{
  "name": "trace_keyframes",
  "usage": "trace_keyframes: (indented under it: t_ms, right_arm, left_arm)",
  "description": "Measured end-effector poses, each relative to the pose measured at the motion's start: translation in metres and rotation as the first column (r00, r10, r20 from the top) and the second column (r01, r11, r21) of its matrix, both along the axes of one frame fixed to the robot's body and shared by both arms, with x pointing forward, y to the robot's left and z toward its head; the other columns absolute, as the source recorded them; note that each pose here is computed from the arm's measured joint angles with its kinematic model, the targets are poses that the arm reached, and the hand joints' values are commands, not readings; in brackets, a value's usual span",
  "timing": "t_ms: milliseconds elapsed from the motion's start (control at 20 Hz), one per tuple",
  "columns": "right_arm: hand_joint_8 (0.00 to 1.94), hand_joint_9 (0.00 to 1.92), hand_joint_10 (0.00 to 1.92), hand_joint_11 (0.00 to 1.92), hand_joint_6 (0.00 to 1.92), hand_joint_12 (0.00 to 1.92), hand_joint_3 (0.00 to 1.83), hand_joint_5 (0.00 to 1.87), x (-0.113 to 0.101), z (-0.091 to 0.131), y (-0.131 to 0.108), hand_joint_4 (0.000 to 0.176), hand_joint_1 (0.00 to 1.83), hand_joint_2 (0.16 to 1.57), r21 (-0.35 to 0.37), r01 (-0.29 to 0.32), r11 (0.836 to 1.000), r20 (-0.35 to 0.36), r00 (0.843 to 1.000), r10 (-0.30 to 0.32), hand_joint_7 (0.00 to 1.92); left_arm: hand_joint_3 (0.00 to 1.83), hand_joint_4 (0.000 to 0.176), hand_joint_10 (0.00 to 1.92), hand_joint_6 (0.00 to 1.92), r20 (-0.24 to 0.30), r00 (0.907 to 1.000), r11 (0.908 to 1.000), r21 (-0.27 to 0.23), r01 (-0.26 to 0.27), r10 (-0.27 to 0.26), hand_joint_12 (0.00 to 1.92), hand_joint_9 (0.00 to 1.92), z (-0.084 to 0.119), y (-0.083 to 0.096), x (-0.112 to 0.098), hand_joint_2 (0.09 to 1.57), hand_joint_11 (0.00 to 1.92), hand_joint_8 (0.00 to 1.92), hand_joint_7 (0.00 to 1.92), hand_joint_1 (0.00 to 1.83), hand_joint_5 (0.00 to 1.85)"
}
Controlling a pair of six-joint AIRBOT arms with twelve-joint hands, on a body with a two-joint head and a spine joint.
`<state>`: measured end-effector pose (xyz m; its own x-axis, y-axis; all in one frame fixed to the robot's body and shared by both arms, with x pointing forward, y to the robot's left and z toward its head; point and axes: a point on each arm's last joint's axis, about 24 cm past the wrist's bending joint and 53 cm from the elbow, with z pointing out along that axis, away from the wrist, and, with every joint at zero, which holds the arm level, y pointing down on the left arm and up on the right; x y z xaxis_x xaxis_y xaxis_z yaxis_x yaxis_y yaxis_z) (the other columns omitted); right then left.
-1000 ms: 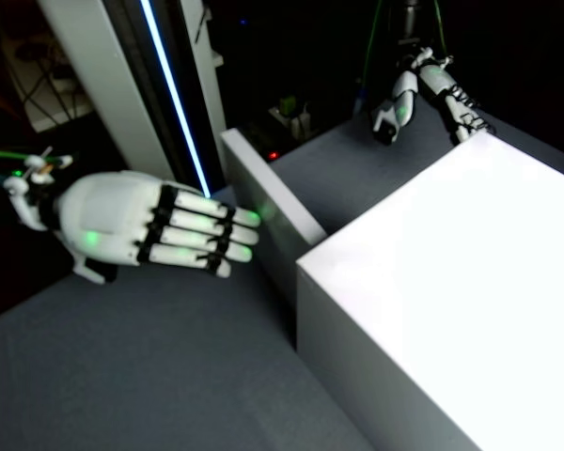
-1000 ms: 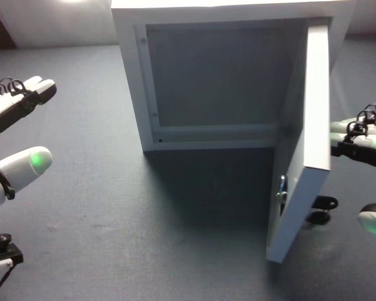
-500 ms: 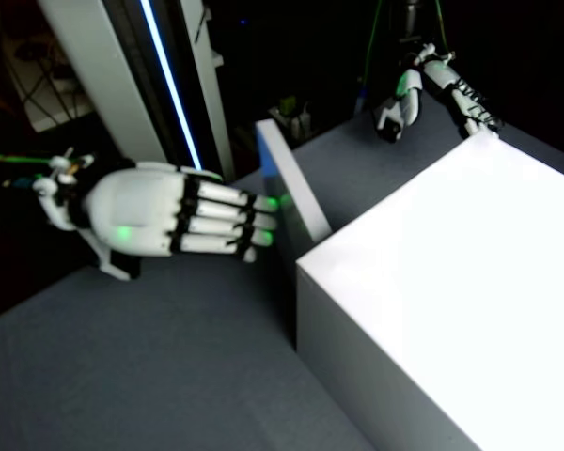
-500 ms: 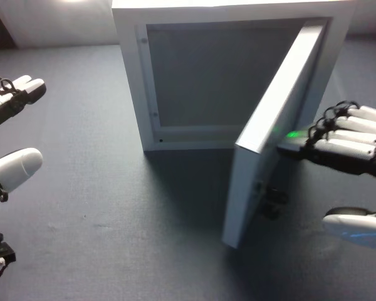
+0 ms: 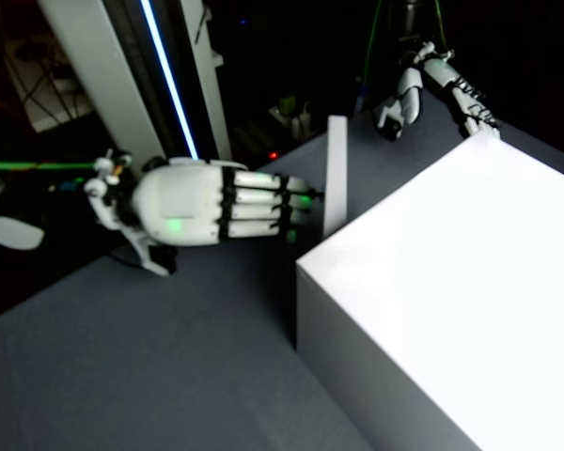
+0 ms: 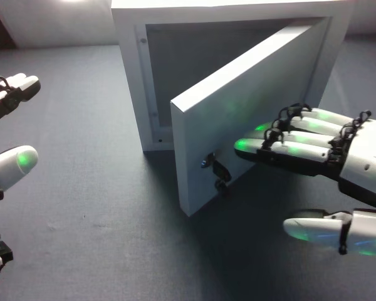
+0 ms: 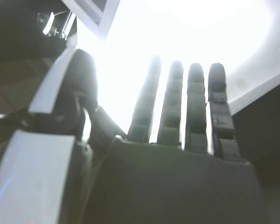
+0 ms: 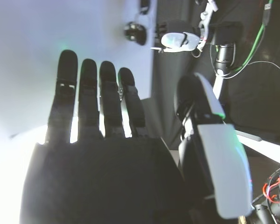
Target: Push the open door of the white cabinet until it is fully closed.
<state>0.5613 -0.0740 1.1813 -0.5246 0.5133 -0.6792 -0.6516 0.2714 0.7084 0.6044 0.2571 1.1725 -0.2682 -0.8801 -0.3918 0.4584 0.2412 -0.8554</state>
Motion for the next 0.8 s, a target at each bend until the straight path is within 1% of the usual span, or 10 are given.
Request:
trace_keyframes:
  t_ms: [250,300,350,450,500,600,650,700,750,800]
  right_arm:
    - [0.0,0.13,0.1,0.0,0.01,0.79,0.0,0.2,0.008,0.005,0.019,0.0,0.54,1.32,0.028,-0.022,0.999,0.015,1.0,0.021,0.18]
    - [0.0,0.16,0.09,0.0,0.0,0.87,0.0,0.19,0.008,0.005,0.024,0.0,0.47,1.32,0.029,-0.031,0.999,0.019,0.999,0.03,0.19]
    - [0.0,0.14,0.05,0.0,0.01,0.58,0.0,0.14,0.009,0.005,0.029,0.0,0.43,1.34,0.026,-0.039,0.999,0.025,0.999,0.039,0.17]
    - [0.0,0.14,0.04,0.0,0.01,0.54,0.0,0.11,0.012,0.005,0.035,0.0,0.53,1.31,0.024,-0.044,0.999,0.024,0.999,0.043,0.17]
    - [0.0,0.19,0.03,0.0,0.0,0.75,0.0,0.1,0.014,0.003,0.038,0.0,0.46,1.29,0.025,-0.045,0.999,0.022,0.999,0.045,0.2]
    - [0.0,0.17,0.02,0.0,0.01,0.77,0.0,0.12,0.02,0.004,0.043,0.0,0.52,1.28,0.024,-0.04,0.999,0.022,0.999,0.04,0.17]
    - [0.0,0.09,0.01,0.0,0.0,0.45,0.0,0.14,0.024,0.003,0.047,0.0,0.57,1.28,0.022,-0.039,0.999,0.019,0.999,0.038,0.09]
    - [0.0,0.09,0.01,0.0,0.0,0.45,0.0,0.14,0.025,0.003,0.05,0.0,0.57,1.28,0.023,-0.04,0.999,0.018,0.999,0.04,0.09]
    - [0.0,0.08,0.0,0.0,0.0,0.44,0.01,0.12,0.026,0.002,0.053,0.0,0.47,1.3,0.016,-0.044,0.999,0.02,0.999,0.044,0.08]
    - [0.0,0.01,0.0,0.0,0.0,0.36,0.0,0.01,0.029,0.0,0.055,0.0,0.26,1.35,0.008,-0.042,0.999,0.018,0.999,0.042,0.0]
  left_arm:
    - [0.0,0.0,0.0,0.0,-0.008,0.9999,0.9999,-0.004,-0.011,0.011,0.34,0.08,-0.002,0.003,-0.002,1.39,0.0,0.0,0.09,0.19,0.15]
    - [0.0,0.0,0.0,0.0,-0.007,0.9999,0.9999,-0.003,-0.01,0.01,0.33,0.08,-0.002,0.003,-0.002,1.39,0.0,0.0,0.1,0.17,0.15]
    - [0.0,0.0,0.0,0.0,-0.005,0.9999,0.9999,-0.005,-0.012,0.012,0.4,0.08,-0.002,0.004,-0.002,1.39,0.0,0.0,0.1,0.15,0.16]
    - [0.0,0.0,0.0,0.0,-0.003,0.9998,0.9998,-0.008,-0.018,0.018,0.43,0.08,-0.001,0.005,-0.002,1.39,0.0,0.0,0.1,0.15,0.15]
    - [0.0,0.0,0.0,0.0,-0.002,0.9998,0.9998,-0.008,-0.018,0.018,0.48,0.08,-0.001,0.005,-0.002,1.39,0.0,0.0,0.09,0.17,0.15]
    - [0.0,0.0,0.0,0.0,0.0,0.9999,0.9998,-0.009,-0.017,0.017,0.51,0.09,0.0,0.005,-0.002,1.39,0.0,0.0,0.09,0.18,0.16]
    - [0.0,0.0,0.0,0.01,0.0,0.9998,0.9998,-0.009,-0.018,0.018,0.43,0.08,0.0,0.005,-0.002,1.39,0.0,0.0,0.09,0.16,0.14]
    - [0.0,0.0,0.0,0.01,0.0,0.9998,0.9998,-0.009,-0.017,0.017,0.43,0.08,0.0,0.005,-0.002,1.39,0.0,0.0,0.09,0.16,0.14]
    - [0.0,0.0,0.0,0.01,0.0,0.9998,0.9998,-0.009,-0.018,0.018,0.39,0.09,0.0,0.005,-0.002,1.4,0.0,0.0,0.09,0.15,0.15]
    - [0.0,0.0,0.0,0.01,0.001,0.9998,0.9998,-0.009,-0.019,0.019,0.48,0.09,0.0,0.005,-0.002,1.4,0.0,0.0,0.1,0.2,0.17]
